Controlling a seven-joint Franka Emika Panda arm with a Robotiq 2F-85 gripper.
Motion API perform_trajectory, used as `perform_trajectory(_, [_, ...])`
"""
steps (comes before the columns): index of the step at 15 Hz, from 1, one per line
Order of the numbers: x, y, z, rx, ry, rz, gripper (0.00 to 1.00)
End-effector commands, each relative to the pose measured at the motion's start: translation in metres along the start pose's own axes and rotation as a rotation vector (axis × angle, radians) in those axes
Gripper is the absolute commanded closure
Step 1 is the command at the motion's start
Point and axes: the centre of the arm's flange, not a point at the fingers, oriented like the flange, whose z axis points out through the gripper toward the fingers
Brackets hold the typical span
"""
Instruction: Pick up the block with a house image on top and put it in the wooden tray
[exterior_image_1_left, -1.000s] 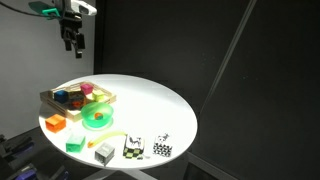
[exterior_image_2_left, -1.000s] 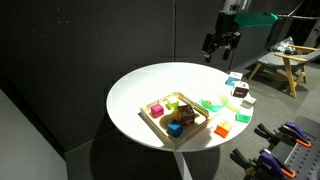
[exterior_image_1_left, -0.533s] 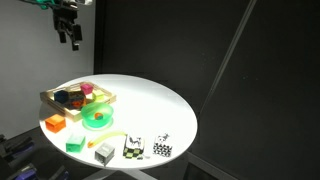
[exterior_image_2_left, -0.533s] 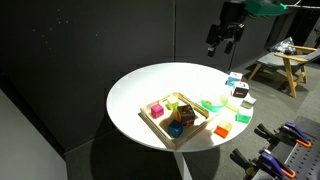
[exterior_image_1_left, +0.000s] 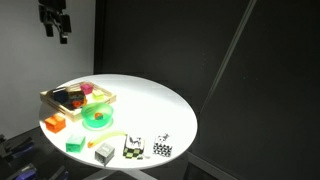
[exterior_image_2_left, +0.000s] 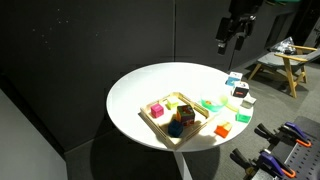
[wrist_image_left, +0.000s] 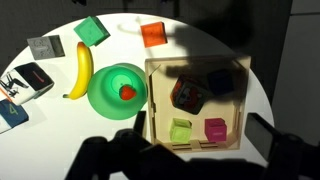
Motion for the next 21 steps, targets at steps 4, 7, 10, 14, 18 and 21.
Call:
perform_trajectory(4, [-0.022, -0.003, -0.012, -0.031, -0.023, -0.045, 0.00])
perform_trajectory(7, [-0.025, -0.005, -0.013, -0.040, -0.011, -0.086, 0.00])
perform_trajectory(10, [-0.027, -0.005, -0.015, -0.044, 0.002, -0.118, 0.00])
perform_trajectory(14, [-0.028, -0.005, -0.015, -0.049, 0.004, -0.142, 0.00])
perform_trajectory(18, [-0.021, -0.009, -0.012, -0.038, -0.009, -0.119, 0.00])
perform_trajectory(21, [-0.022, -0.008, -0.012, -0.038, -0.011, -0.120, 0.00])
